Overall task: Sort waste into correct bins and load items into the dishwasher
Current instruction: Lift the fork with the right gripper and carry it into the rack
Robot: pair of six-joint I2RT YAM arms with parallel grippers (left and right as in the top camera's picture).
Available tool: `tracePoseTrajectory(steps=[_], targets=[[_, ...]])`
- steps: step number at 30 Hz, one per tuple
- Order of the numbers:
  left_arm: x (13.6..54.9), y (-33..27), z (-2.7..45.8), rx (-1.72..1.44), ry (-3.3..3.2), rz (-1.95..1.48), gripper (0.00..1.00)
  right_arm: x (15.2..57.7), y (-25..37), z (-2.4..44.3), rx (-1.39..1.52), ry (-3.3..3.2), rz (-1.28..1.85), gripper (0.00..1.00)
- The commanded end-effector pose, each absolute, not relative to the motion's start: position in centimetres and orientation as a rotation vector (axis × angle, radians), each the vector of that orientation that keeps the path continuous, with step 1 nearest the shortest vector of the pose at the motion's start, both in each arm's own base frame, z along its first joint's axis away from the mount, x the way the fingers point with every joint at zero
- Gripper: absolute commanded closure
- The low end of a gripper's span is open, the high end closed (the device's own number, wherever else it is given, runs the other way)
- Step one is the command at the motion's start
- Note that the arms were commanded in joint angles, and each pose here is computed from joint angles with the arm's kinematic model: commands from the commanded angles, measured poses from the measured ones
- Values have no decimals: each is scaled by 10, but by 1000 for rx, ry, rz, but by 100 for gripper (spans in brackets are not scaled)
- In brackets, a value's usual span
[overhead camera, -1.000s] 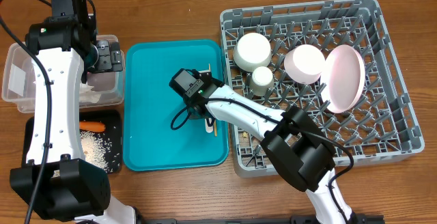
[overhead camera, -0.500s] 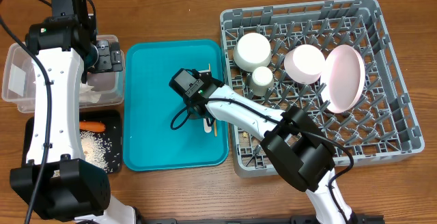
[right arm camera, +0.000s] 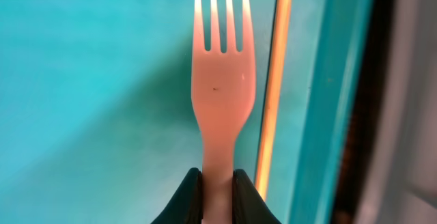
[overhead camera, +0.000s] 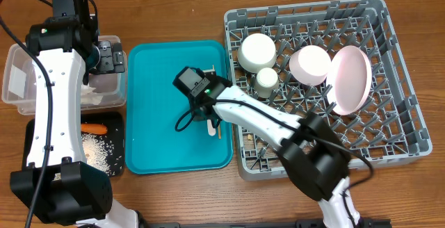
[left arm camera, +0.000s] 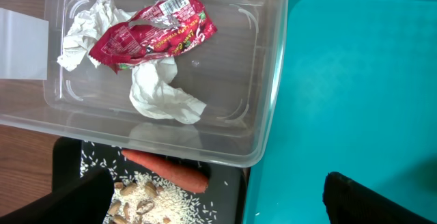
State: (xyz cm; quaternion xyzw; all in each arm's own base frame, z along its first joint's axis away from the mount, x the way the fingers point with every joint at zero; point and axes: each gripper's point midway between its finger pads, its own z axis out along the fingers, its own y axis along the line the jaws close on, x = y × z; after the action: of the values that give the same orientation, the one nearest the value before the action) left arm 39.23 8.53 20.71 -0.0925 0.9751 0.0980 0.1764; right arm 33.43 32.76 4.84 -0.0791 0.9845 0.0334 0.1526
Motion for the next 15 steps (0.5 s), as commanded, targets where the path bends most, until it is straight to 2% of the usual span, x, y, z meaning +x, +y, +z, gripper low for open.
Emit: tracePoseTrajectory(steps=[1,7,15], targets=[[394,90,222,-244,2721,302,0,336,330,131,-262,2688,234,96],[394,90,222,-244,2721,302,0,314,300,175,-351,2674,197,96],[394,90,222,-244,2721,302,0,292,234,181,-359,2811,7,96]])
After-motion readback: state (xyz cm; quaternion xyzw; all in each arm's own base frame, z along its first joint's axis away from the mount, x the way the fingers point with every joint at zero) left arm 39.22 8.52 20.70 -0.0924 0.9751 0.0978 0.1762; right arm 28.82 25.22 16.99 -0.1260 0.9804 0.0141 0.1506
